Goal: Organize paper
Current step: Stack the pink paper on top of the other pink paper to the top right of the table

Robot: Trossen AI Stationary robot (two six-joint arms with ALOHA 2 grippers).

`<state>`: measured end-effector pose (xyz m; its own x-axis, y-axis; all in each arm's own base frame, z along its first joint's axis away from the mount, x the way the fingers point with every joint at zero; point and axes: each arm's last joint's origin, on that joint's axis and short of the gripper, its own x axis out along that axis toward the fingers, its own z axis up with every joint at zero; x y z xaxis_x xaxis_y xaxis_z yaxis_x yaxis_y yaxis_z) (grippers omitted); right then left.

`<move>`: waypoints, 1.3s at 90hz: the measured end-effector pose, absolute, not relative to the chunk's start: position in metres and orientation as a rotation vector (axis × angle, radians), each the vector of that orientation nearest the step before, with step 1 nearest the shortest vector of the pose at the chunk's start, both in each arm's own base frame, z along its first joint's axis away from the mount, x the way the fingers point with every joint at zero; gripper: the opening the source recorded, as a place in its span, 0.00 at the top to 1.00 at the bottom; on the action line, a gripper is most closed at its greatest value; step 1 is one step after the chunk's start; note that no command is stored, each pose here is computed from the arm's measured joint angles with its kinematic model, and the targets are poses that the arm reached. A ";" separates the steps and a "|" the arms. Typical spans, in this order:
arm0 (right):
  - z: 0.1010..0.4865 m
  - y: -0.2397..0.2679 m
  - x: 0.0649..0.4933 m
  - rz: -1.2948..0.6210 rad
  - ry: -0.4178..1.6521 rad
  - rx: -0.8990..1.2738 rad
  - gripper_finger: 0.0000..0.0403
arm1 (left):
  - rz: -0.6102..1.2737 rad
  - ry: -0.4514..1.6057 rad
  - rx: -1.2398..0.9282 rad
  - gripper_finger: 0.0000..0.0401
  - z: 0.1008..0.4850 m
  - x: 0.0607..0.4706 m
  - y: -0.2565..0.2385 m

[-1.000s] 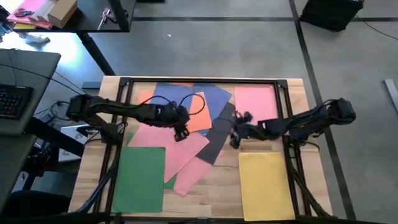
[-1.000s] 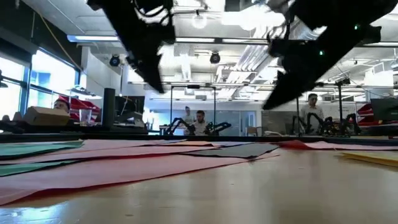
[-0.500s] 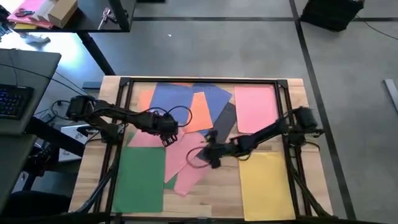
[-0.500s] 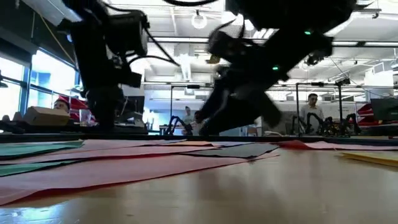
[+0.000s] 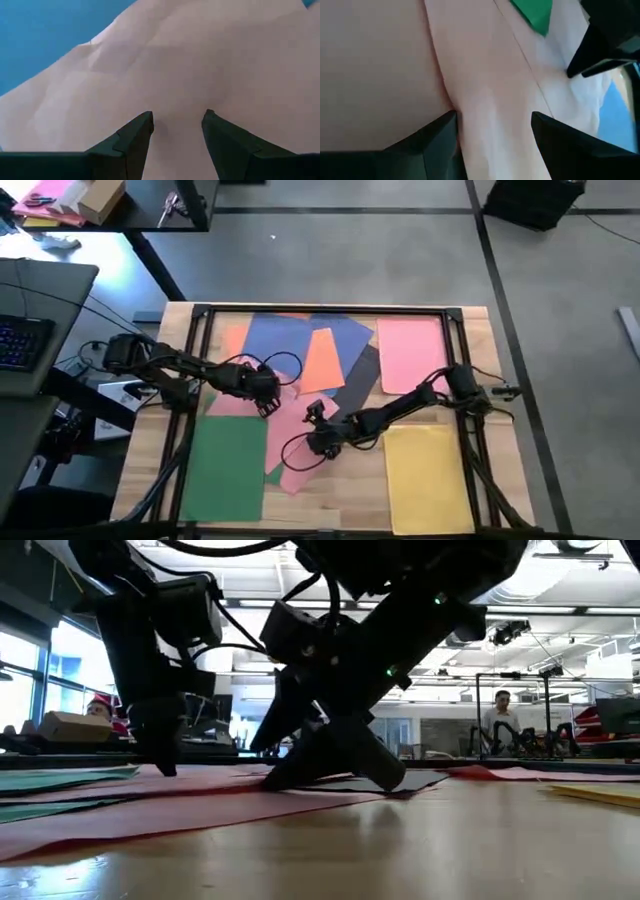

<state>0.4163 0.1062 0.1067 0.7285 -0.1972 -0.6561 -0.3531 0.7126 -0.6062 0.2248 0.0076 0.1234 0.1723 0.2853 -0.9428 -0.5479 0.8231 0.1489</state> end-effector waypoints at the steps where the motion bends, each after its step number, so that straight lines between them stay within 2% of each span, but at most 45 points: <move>1: 0.107 0.106 0.416 0.092 0.770 -0.795 0.40 | 0.599 1.267 -0.246 0.58 0.123 0.225 0.008; 31: 0.120 0.105 0.421 0.041 0.748 -0.852 0.40 | 0.585 1.275 -0.233 0.58 0.123 0.225 0.007; 41: 0.121 0.097 0.424 0.028 0.738 -0.831 0.44 | 0.584 1.273 -0.233 0.58 0.123 0.225 0.007; 51: 0.119 0.088 0.426 0.046 0.741 -0.776 0.55 | 0.585 1.267 -0.232 0.58 0.123 0.225 0.008; 72: 0.118 0.084 0.428 0.065 0.738 -0.744 0.94 | 0.587 1.256 -0.212 0.58 0.125 0.228 0.007; 76: 0.118 0.085 0.427 0.080 0.738 -0.740 0.97 | 0.585 1.244 -0.194 0.58 0.128 0.230 0.007; 96: 0.119 0.092 0.420 0.117 0.808 -0.714 1.00 | 0.561 1.139 -0.135 0.58 0.154 0.238 0.008; 117: 0.154 0.109 0.411 0.171 1.030 -0.734 1.00 | 0.598 0.979 -0.092 0.58 0.190 0.229 0.011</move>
